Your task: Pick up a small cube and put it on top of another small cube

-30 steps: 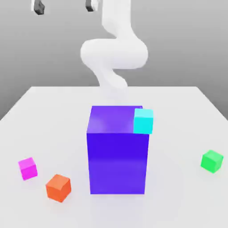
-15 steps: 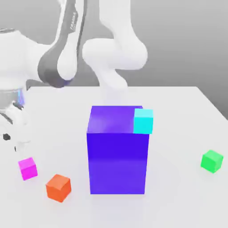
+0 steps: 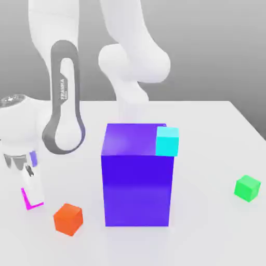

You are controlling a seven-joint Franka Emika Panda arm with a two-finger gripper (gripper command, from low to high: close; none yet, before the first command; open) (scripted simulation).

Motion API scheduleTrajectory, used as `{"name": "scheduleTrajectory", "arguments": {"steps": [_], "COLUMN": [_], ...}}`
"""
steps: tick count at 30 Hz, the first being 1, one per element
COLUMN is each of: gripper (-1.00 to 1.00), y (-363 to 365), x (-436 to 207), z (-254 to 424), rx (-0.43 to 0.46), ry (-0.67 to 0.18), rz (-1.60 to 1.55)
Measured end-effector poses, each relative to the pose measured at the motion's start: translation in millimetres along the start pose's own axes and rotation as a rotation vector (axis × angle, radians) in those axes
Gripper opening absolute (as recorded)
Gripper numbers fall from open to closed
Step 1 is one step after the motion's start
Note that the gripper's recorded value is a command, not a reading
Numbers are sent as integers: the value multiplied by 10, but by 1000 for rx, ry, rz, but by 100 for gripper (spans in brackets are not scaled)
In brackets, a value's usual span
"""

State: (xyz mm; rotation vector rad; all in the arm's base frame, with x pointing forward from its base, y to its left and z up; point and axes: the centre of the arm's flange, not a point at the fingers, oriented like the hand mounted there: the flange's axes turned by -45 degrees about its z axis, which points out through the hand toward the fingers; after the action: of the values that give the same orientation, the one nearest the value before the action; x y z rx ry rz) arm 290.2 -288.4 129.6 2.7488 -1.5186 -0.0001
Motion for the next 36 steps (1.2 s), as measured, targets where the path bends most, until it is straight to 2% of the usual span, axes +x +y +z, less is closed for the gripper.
{"name": "scheduleTrajectory", "arguments": {"steps": [7, 11, 15, 21, 26, 33, 36], "gripper": [-100, -100, -100, -100, -100, -100, -100], "y": [-131, -990, -1971, -3120, -3557, -3327, -2825], "x": [47, -110, -646, -1967, -3411, -5463, -6101], "z": [-643, -830, -961, -1140, -1235, -1348, -1120], "rx": [9, 34, 58, 89, 95, 86, 18], "ry": [18, 47, 57, 61, 48, 38, 7], "rz": [-38, -293, -606, -1087, -1497, -2066, -2250]}}
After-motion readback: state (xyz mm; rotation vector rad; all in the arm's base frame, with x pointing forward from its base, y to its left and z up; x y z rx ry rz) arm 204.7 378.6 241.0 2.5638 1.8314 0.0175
